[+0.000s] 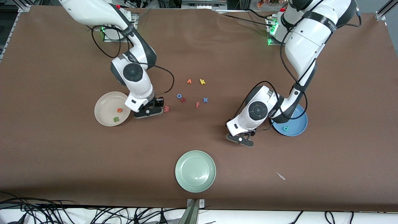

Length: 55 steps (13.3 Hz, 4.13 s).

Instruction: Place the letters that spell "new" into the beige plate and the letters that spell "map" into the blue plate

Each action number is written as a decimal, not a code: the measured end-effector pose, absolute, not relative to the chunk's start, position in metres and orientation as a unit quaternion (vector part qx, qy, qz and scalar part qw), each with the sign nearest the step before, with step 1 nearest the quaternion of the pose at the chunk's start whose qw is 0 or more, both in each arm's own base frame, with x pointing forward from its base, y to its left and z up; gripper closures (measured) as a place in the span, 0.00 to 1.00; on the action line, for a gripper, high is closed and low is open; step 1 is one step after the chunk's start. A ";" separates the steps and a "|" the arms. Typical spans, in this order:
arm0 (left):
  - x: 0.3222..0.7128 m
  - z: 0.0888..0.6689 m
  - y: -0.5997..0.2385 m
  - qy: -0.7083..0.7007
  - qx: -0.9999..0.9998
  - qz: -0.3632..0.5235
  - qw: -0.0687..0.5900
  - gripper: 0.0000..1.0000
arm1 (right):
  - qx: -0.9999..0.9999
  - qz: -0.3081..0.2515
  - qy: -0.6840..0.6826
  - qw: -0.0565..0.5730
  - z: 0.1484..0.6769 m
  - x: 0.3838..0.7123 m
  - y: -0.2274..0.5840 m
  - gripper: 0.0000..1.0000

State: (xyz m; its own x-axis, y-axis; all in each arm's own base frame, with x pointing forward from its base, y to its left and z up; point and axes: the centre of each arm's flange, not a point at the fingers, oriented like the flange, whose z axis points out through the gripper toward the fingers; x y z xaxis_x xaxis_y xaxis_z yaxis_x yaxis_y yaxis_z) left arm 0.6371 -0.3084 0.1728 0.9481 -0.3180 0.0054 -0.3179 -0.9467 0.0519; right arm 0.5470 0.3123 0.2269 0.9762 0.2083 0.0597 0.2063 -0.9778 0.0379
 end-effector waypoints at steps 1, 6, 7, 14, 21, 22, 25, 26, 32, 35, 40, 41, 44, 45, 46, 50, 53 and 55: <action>0.637 0.171 -0.309 -0.162 0.986 -0.001 0.026 0.25 | 0.995 0.031 0.093 0.011 0.220 0.551 0.322 0.38; 0.642 0.176 -0.309 -0.161 0.987 0.006 0.027 0.71 | 0.998 0.024 0.061 0.005 0.201 0.544 0.354 0.38; 0.644 0.178 -0.307 -0.159 0.987 0.009 0.027 0.71 | 0.998 0.023 0.058 0.006 0.200 0.544 0.354 0.38; 0.661 0.250 -0.224 -0.134 0.987 -0.079 -0.039 0.71 | 0.999 0.005 0.039 0.009 0.175 0.527 0.348 0.50; 0.648 0.226 -0.106 -0.146 0.974 -0.170 -0.037 0.56 | 0.995 0.003 0.084 0.051 0.211 0.550 0.306 0.74; 0.647 0.225 -0.107 -0.147 0.974 -0.171 -0.036 0.48 | 0.993 0.001 0.104 0.063 0.225 0.557 0.284 0.74; 0.646 0.233 -0.118 -0.155 0.974 -0.164 -0.035 0.20 | 0.984 -0.012 0.155 0.082 0.253 0.559 0.199 0.74; 0.647 0.240 -0.120 -0.157 0.974 -0.159 -0.036 0.09 | 0.982 -0.019 0.164 0.087 0.258 0.555 0.170 0.74; 0.655 0.350 -0.125 -0.153 0.983 -0.087 -0.055 0.00 | 0.980 -0.041 0.156 0.116 0.315 0.524 0.112 0.27; 0.648 0.435 -0.121 -0.135 0.987 -0.068 -0.058 0.00 | 0.988 -0.048 0.110 0.096 0.406 0.528 0.113 0.00; 0.637 0.551 -0.101 -0.103 0.992 -0.031 -0.061 0.00 | 0.996 -0.008 0.074 0.051 0.549 0.530 0.119 0.00; 0.633 0.566 -0.094 -0.097 0.993 -0.024 -0.063 0.00 | 0.997 -0.009 0.067 0.045 0.567 0.527 0.114 0.00; 0.630 0.585 -0.071 -0.072 0.996 -0.010 -0.047 0.00 | 0.999 -0.014 0.049 0.017 0.601 0.526 0.078 0.00; 0.631 0.588 -0.063 -0.062 0.998 -0.004 -0.027 0.00 | 0.999 -0.015 0.047 0.012 0.603 0.528 0.066 0.00; 0.631 0.589 -0.055 -0.049 0.999 0.003 -0.007 0.00 | 0.999 -0.017 0.044 0.009 0.602 0.529 0.057 0.00; 0.594 0.595 -0.053 -0.031 0.999 0.013 0.013 0.00 | 0.998 -0.020 0.056 0.009 0.599 0.532 0.069 0.00; 0.546 0.608 -0.076 -0.049 0.999 -0.004 0.002 0.00 | 0.998 -0.023 0.062 0.010 0.600 0.533 0.076 0.00; 0.536 0.608 -0.071 -0.045 0.999 -0.010 0.000 0.00 | 0.998 -0.025 0.062 0.010 0.600 0.532 0.076 0.00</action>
State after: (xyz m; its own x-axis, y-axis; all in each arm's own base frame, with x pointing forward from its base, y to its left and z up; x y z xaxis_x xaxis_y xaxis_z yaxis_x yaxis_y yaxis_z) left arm 0.5361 -0.0714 0.6083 0.9958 -0.0895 -0.0201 -0.0895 -0.9960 0.0019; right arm 0.5323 0.0761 0.6004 0.9911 0.1230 -0.0517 0.1240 -0.9921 0.0174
